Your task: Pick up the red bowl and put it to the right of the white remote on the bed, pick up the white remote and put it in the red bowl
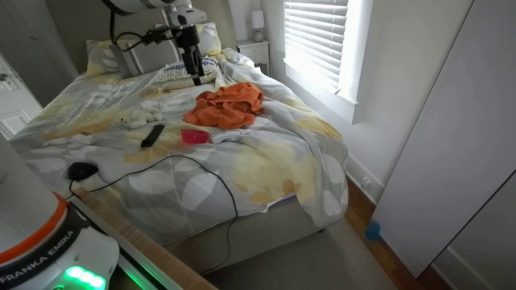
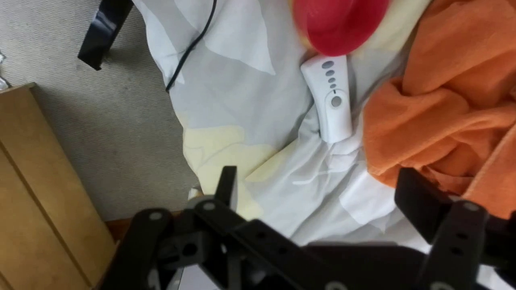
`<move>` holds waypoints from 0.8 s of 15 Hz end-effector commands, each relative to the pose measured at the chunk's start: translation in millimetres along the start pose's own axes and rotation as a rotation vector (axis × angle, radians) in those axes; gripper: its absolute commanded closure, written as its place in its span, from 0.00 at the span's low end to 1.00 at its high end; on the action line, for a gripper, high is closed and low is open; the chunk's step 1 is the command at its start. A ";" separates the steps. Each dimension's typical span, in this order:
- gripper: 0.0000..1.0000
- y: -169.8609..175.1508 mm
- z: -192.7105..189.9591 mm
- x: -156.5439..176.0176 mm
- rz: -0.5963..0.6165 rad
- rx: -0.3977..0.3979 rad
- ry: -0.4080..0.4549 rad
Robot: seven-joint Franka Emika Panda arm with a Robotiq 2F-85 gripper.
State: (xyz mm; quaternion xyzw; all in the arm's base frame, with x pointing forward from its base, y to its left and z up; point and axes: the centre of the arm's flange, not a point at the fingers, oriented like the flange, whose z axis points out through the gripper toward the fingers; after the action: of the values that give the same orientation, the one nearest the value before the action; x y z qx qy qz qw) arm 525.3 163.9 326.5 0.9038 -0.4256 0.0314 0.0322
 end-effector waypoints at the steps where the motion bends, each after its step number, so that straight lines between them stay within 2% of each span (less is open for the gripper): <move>1: 0.00 -1.6 10.8 -2.9 -0.006 -0.016 -0.011; 5: 0.00 -5.2 18.3 -4.5 -0.011 -0.026 -0.018; 6: 0.00 -9.3 27.1 -3.5 -0.011 -0.076 -0.008; 7: 0.00 -11.9 35.5 -8.7 -0.035 -0.086 -0.026; 12: 0.00 -24.0 106.0 -51.3 -0.108 -0.172 -0.133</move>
State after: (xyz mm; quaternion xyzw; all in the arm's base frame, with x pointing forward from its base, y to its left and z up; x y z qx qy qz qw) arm 514.0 186.7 259.8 0.9148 -0.3963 -0.0258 0.0736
